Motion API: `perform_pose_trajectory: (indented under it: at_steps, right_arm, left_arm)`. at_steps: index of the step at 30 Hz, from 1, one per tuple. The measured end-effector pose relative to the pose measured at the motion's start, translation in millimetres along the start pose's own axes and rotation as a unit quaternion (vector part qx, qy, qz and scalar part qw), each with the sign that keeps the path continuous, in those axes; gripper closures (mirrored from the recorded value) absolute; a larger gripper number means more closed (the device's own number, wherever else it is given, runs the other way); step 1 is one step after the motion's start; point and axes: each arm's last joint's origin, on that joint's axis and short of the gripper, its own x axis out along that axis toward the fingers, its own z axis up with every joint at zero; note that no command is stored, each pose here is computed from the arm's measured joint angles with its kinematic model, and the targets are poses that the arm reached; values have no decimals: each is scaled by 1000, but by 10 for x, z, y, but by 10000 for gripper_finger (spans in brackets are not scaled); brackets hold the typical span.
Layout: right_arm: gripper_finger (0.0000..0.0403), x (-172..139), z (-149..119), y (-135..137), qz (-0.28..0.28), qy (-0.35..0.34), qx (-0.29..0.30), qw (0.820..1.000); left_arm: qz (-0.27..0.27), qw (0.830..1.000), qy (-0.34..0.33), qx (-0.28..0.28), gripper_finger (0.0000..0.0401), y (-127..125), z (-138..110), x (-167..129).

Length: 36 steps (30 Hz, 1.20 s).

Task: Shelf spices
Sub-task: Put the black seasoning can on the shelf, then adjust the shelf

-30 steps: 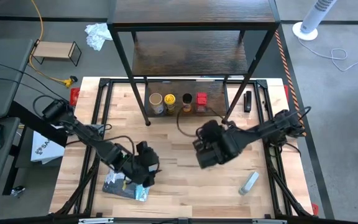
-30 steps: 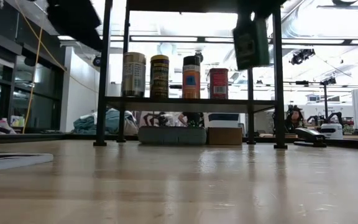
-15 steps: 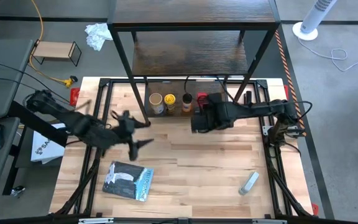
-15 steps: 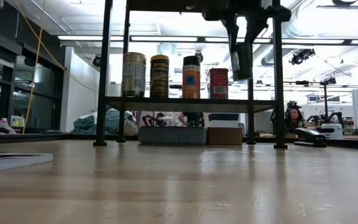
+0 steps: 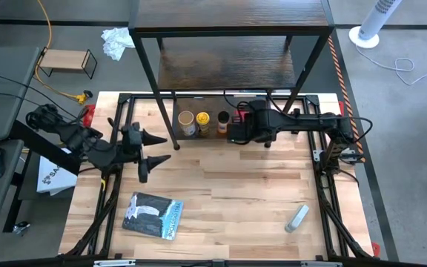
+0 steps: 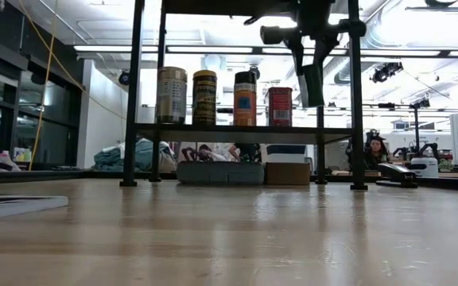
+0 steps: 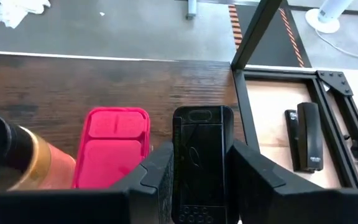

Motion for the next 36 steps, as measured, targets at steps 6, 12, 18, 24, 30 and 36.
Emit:
perform_pose_trajectory:
  at_steps: [6,12,18,24,30,36]
  right_arm:
    - [291,151,-58,11,-10,28,6,1000]
    - [252,183,-17,57,12,25,9,1000]
    - [203,163,15,22,15,35,13,999]
    - [199,159,13,-8,6,39,2,999]
    - [198,20,10,-156,-6,36,-27,999]
    - [197,-217,-82,-223,33,28,-41,998]
  left_arm:
    - [-5,1000,6,7,126,-36,-25,9]
    - [-12,1000,8,6,126,-48,-30,2]
    - [-16,1000,10,6,126,-50,-31,2]
    - [-16,1000,10,8,126,-50,-31,2]
    - [-20,999,10,25,126,-59,-33,-5]
    - [-101,994,37,-2,126,-105,-45,-81]
